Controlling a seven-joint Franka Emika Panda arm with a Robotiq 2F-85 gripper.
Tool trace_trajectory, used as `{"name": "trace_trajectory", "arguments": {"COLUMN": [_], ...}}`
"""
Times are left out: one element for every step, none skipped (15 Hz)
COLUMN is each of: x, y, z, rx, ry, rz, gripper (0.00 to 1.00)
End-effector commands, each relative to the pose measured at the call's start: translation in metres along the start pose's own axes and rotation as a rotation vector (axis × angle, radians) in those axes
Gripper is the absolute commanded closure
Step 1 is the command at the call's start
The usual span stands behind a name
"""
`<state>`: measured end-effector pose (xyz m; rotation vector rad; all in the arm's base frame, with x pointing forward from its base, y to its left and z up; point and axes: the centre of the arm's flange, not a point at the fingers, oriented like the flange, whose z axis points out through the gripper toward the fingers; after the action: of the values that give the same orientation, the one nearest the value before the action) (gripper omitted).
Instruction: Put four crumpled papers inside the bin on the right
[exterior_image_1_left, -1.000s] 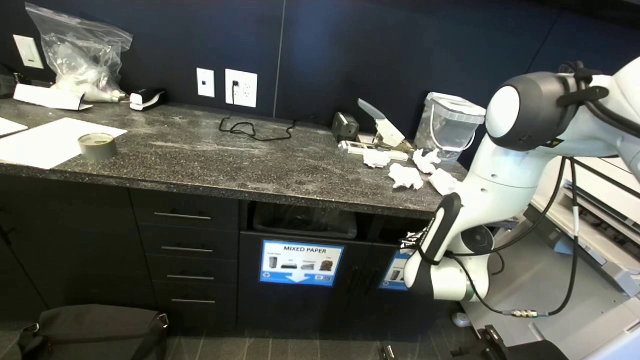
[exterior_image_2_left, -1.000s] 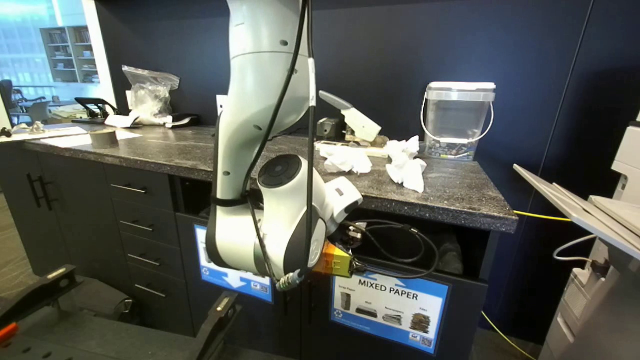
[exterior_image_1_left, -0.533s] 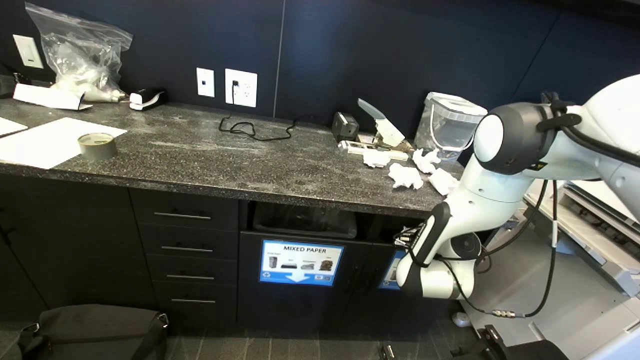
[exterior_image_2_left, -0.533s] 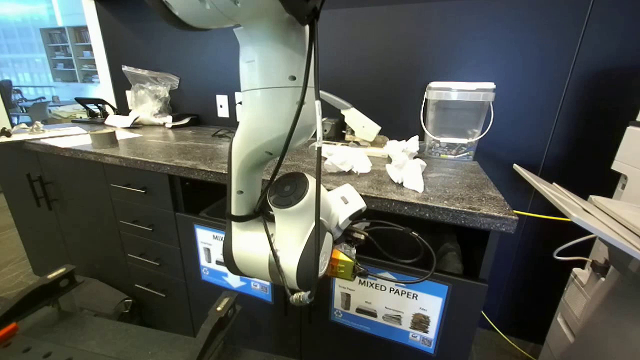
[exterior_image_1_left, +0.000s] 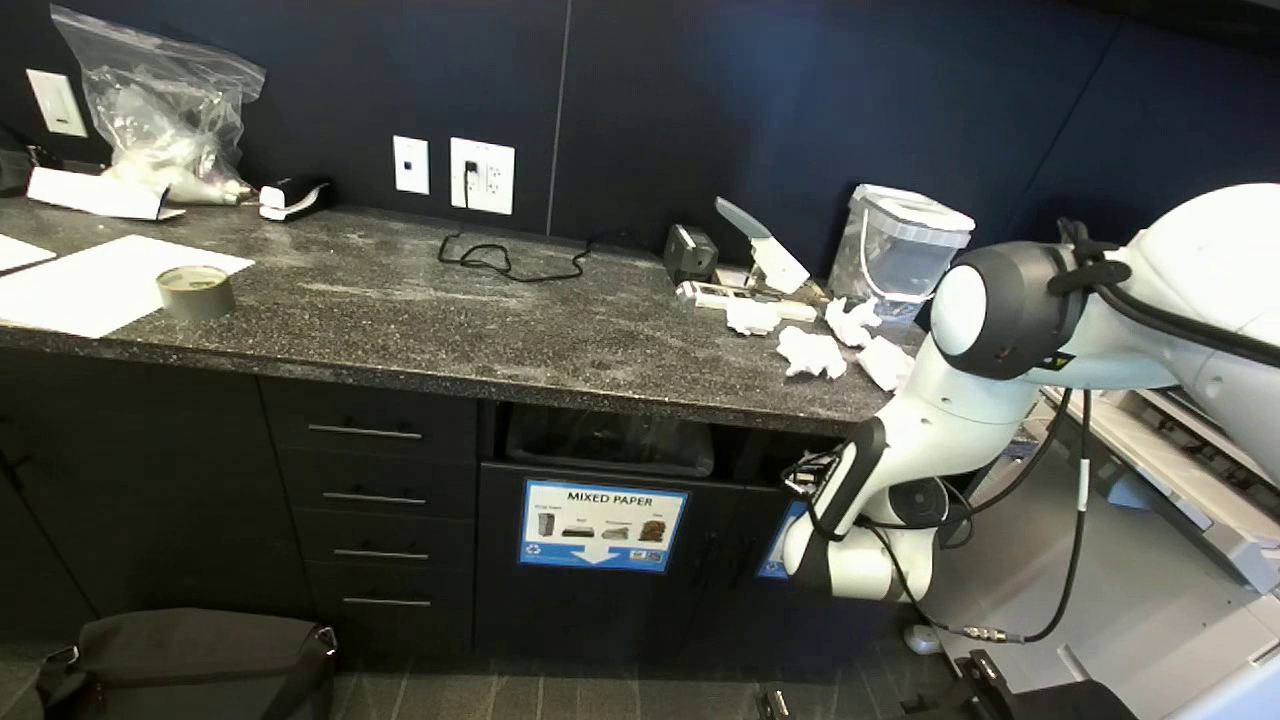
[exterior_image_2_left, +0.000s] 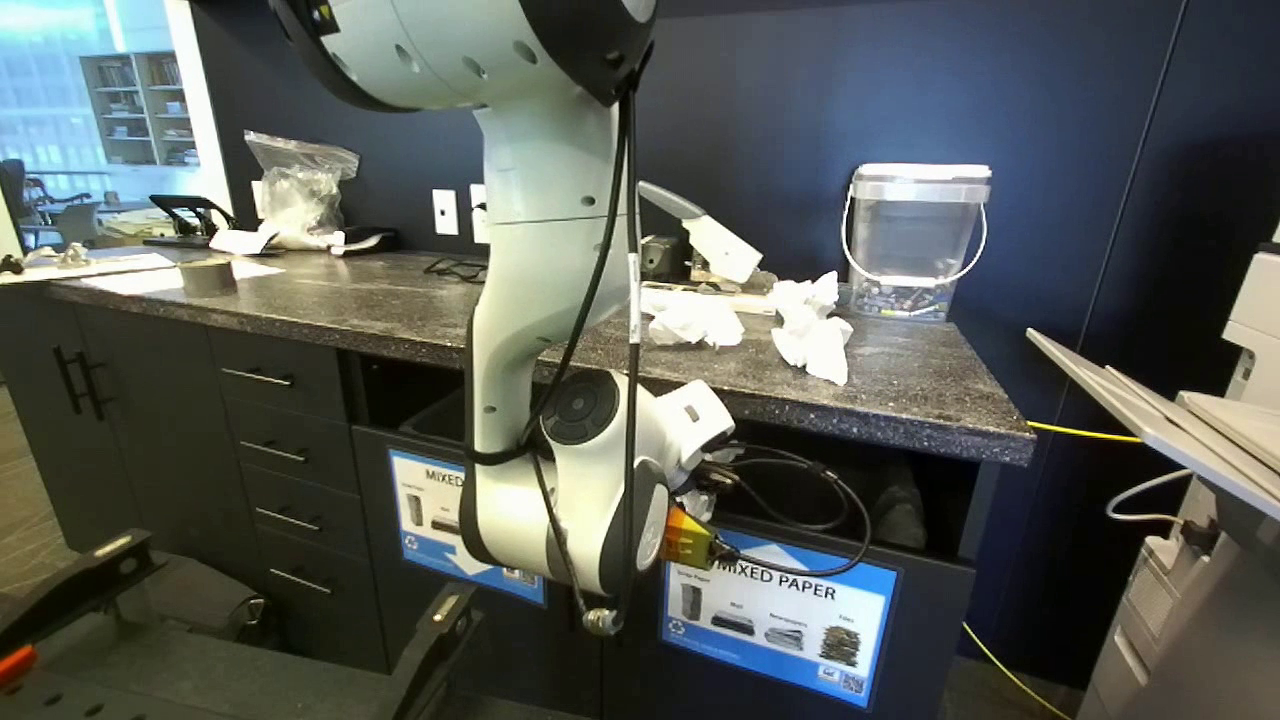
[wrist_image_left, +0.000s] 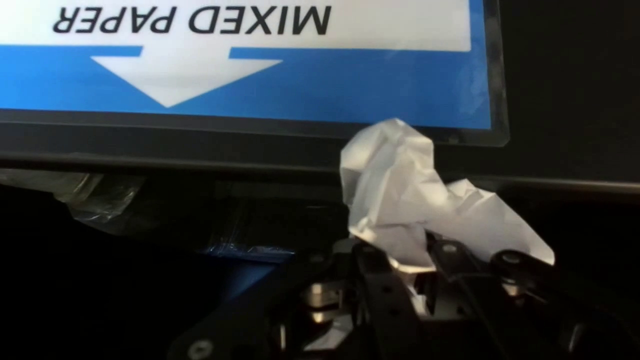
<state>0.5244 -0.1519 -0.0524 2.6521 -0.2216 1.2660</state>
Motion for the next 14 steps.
{"name": "trace_trajectory", "arguments": {"x": [0.014,0.018,0.019,0.023,0.028,0.033,0.038,0.038,0.034,0.031,0.030,0.030,0.029,0.029], "y": [-0.002,0.000,0.001,0.002,0.004,0.004,0.005,0.005,0.005,0.002,0.002,0.001,0.000,0.000], "z": [0.028,0.025,0.023,0.022,0.023,0.025,0.027,0.030,0.032,0.036,0.038,0.042,0.045,0.047], "rx": [-0.012,-0.012,-0.009,-0.010,-0.011,-0.012,-0.011,-0.010,-0.006,-0.004,-0.003,0.002,0.002,0.008], "ry": [0.094,0.104,0.112,0.129,0.147,0.161,0.174,0.175,0.172,0.169,0.172,0.173,0.176,0.174], "rz": [0.003,0.003,0.000,-0.004,-0.004,-0.003,-0.002,0.001,0.005,0.003,0.006,0.007,0.006,0.012], "gripper": [0.84,0.84,0.84,0.84,0.84,0.84,0.84,0.84,0.85,0.85,0.85,0.85,0.85,0.85]}}
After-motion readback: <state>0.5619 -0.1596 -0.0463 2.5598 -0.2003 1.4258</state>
